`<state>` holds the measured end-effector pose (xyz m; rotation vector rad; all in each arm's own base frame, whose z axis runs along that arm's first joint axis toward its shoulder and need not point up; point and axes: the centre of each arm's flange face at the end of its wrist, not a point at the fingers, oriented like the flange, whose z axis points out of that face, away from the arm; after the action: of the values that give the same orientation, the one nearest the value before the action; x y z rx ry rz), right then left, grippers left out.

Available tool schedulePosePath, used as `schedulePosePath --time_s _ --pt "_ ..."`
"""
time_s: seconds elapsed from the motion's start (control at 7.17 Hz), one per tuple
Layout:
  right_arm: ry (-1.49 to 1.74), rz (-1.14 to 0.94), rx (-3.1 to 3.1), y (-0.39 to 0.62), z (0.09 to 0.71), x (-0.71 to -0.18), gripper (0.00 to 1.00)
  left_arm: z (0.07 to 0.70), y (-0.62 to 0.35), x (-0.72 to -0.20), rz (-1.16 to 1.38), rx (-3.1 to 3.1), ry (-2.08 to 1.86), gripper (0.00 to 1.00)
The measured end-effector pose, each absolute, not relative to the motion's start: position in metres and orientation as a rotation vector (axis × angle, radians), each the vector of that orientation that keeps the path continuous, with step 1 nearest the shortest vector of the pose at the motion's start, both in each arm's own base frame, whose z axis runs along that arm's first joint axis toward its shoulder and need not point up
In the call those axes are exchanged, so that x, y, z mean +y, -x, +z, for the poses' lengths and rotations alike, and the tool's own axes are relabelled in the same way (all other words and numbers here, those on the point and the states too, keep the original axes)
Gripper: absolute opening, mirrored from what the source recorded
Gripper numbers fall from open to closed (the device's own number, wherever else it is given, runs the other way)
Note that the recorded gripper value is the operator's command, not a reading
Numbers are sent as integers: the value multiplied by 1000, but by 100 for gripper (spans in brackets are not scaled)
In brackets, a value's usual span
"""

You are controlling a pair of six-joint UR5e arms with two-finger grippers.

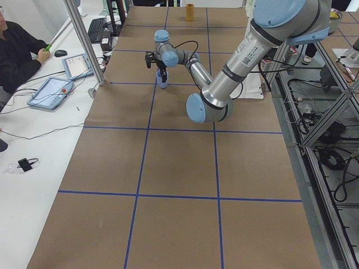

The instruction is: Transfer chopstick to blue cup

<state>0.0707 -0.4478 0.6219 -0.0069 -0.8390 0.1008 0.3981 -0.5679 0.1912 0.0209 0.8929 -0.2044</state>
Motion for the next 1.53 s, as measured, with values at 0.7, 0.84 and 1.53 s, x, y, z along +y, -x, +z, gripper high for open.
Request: schedulePosePath --time_s 0.7,0.84,1.53 --pt "88 255 -843 -142 698 -402 100 216 -341 -581 -164 878 -44 98" --pt "108 283 -846 -147 707 -393 100 216 -341 -581 -163 878 -44 98" --pt "143 315 -839 -154 735 -405 100 217 -340 -581 -173 877 -40 98"
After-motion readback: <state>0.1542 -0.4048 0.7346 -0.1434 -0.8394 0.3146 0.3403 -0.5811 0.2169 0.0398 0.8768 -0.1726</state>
